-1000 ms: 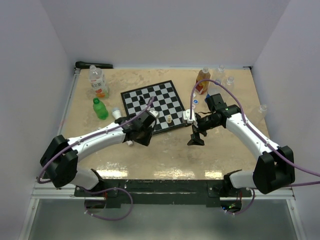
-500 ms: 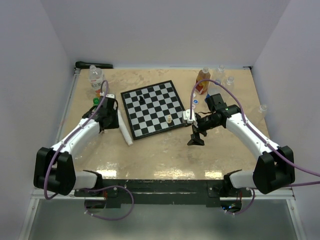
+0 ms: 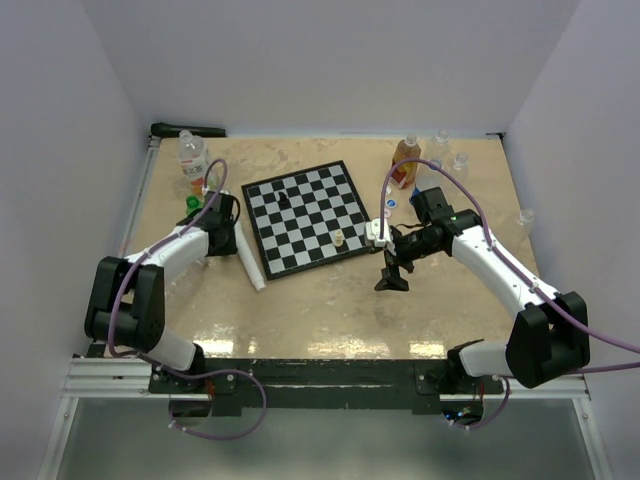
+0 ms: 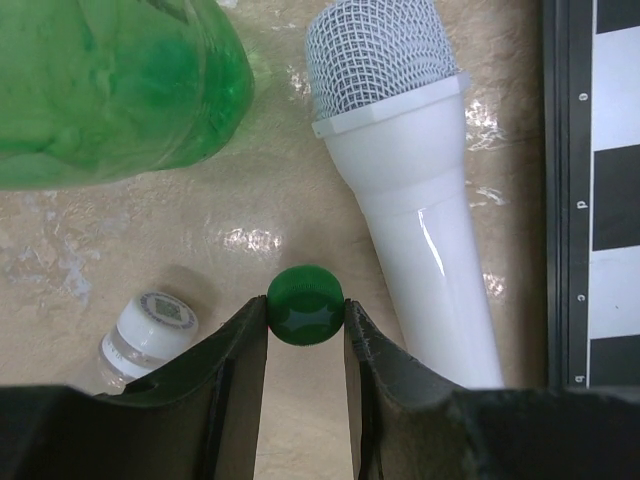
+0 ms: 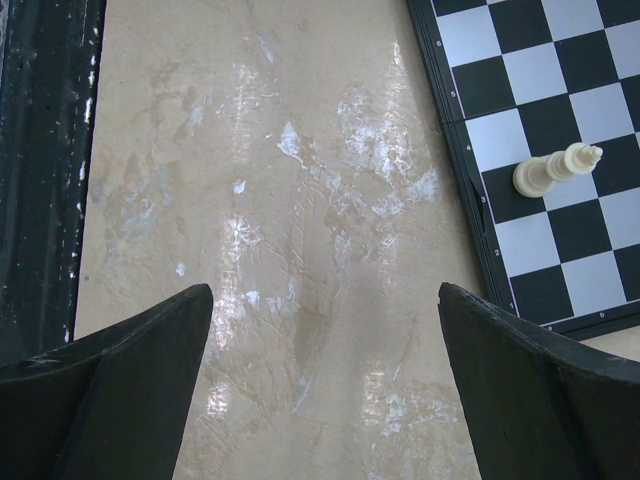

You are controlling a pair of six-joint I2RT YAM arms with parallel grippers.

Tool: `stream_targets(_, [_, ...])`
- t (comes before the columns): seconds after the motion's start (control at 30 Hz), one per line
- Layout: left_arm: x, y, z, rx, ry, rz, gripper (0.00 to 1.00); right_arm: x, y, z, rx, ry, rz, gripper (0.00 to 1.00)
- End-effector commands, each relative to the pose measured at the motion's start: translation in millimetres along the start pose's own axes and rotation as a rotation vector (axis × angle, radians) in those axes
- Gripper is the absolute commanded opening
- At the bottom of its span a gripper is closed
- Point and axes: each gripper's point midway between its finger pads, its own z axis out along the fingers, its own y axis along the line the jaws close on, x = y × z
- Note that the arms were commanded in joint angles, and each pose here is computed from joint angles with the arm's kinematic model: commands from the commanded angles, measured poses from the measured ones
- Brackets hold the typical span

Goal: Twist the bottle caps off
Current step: Place the bottle cap at the center of the board.

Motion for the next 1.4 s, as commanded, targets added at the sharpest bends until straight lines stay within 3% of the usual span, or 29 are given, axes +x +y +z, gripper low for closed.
stream_targets(0.0, [-24.0,0.9,6.5,-0.026,-0.063,-0.019,0.39,-2.7,-0.8,-1.2,0.002,-0.004,-0.024,0.98])
stream_targets(0.2, [-25.1,0.2,4.2,-0.018,-0.067,-0.017,0.55,-3.1,-0.8,-1.5,0.003,-0.005,-0.026,0.98])
stream_targets(0.63, [-21.5,-28.1,-35.1,0.2,-0.042,0.017,0.56,-2.9,-0.6,-1.5,0.002,-0.004,-0.027,0.98])
stream_targets(0.87, [-34.1,-28.5,-62.3,0.237,-0.083,0.031,0.57,-3.2,-0.4,-1.5,0.002,-0.006,-0.027,0.98])
stream_targets(1.37, [-55.1,15.4,-93.8,0.044,-0.163,0.097,0.61,-6.2,1.3,-2.9,0.0,-0.015,-0.038,0.98])
